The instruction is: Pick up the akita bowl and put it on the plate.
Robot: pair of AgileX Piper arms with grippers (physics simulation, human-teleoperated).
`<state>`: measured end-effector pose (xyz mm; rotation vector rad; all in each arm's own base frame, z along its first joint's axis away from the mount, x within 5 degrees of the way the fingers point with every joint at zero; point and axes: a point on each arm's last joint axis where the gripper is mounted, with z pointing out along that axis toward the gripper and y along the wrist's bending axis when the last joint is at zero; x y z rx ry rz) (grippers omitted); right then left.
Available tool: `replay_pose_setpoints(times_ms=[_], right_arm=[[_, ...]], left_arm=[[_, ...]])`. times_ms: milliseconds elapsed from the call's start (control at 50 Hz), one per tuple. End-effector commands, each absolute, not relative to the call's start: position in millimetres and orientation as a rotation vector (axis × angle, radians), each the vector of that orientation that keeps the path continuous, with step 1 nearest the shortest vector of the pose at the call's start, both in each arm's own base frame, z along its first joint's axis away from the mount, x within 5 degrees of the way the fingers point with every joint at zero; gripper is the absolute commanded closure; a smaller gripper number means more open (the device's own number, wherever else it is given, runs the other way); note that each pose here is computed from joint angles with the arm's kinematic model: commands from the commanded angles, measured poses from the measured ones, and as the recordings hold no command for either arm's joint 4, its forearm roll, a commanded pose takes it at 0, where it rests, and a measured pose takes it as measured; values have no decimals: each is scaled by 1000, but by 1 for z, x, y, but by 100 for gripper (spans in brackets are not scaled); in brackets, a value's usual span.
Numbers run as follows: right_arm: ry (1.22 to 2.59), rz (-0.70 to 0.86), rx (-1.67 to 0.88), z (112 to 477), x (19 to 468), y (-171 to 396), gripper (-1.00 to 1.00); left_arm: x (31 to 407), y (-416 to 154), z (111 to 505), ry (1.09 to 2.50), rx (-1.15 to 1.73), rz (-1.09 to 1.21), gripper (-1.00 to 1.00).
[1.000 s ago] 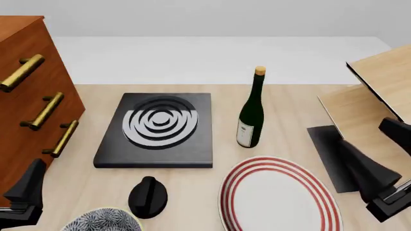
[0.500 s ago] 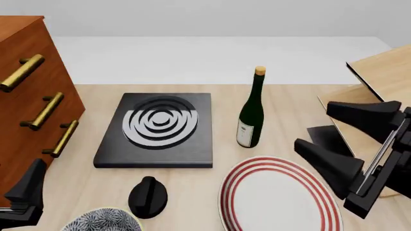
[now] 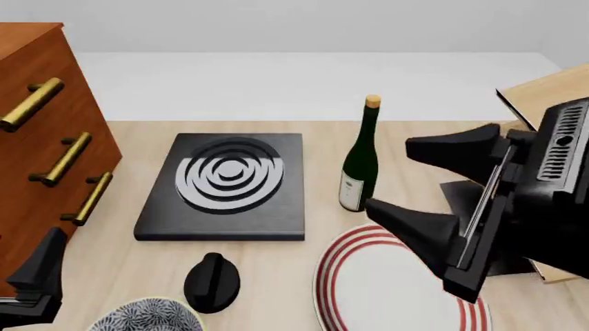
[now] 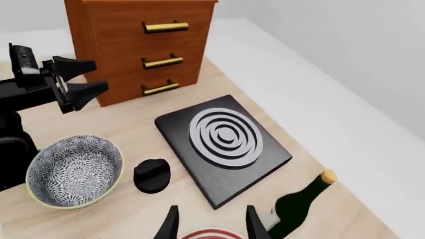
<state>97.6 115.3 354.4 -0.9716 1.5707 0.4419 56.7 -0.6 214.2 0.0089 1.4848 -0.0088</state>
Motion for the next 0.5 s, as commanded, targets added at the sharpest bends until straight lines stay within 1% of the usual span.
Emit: replay_pose_setpoints(times_ms=[20, 400, 500], right_arm=[[1599, 443, -917, 345, 107, 118, -100], [1629, 543, -1053, 336, 114, 168, -100], [1629, 543, -1053, 336, 114, 168, -100]], left_arm=[[57, -1, 214, 1485, 7, -6, -100], [56, -1, 214, 1481, 9, -5, -100], [56, -1, 214, 1481, 9, -5, -100]])
